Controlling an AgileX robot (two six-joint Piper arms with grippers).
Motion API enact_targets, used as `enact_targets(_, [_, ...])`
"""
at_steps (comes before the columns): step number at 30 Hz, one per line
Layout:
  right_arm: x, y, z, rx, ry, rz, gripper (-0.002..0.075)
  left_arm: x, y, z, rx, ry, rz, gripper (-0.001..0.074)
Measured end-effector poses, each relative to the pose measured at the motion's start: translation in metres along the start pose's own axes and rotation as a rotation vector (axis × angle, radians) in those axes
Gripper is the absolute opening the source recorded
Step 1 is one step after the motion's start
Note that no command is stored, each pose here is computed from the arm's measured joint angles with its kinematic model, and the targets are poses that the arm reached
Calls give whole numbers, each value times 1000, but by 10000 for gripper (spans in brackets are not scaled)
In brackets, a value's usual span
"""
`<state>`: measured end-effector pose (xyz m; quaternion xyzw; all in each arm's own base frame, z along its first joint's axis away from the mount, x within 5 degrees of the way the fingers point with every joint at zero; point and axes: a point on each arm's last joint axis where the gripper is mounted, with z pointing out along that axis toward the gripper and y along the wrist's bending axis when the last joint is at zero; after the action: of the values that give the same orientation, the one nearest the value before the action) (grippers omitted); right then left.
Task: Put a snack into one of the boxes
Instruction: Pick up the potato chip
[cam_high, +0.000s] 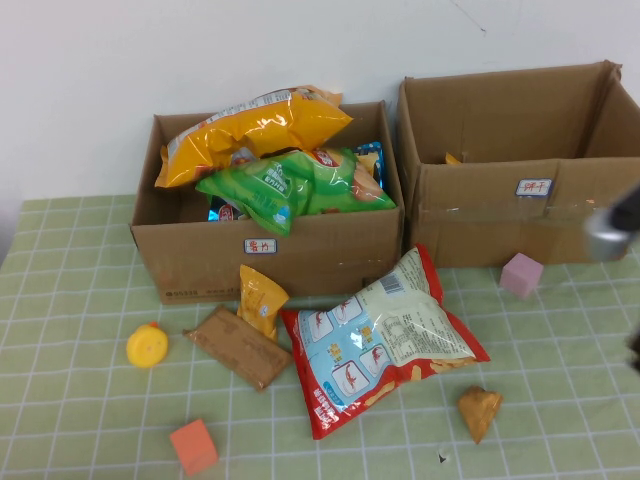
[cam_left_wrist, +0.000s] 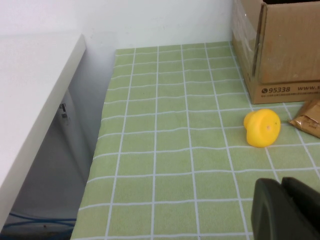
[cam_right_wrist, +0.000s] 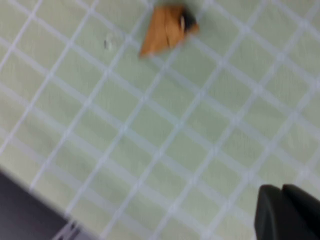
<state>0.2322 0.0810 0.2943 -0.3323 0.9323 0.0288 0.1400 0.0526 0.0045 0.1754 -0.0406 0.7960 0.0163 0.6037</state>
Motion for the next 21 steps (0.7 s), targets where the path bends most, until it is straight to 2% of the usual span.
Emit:
enact_targets(7, [-47,-9,42,-43,-35,24,1,0,0,0,0,0,0,-3])
enact_targets(10, [-66,-13,60,-78,-53,58,63,0,0,0,0,0,0,-2])
enact_targets(12, [-76,-14,70,-105,-77,90,151,0,0,0,0,0,0,-3])
enact_targets(14, [-86,-14,80,-142,-104,133,309,0,0,0,0,0,0,-2])
enact_targets(15, [-90,-14,84,-163,-117,156,358,0,0,0,0,0,0,-3])
enact_targets(18, [-101,-13,98,-217,-146,225,567,0,0,0,0,0,0,-3])
enact_targets(21, [-108,-12,110,-258,-172,286,650,0,0,0,0,0,0,-3])
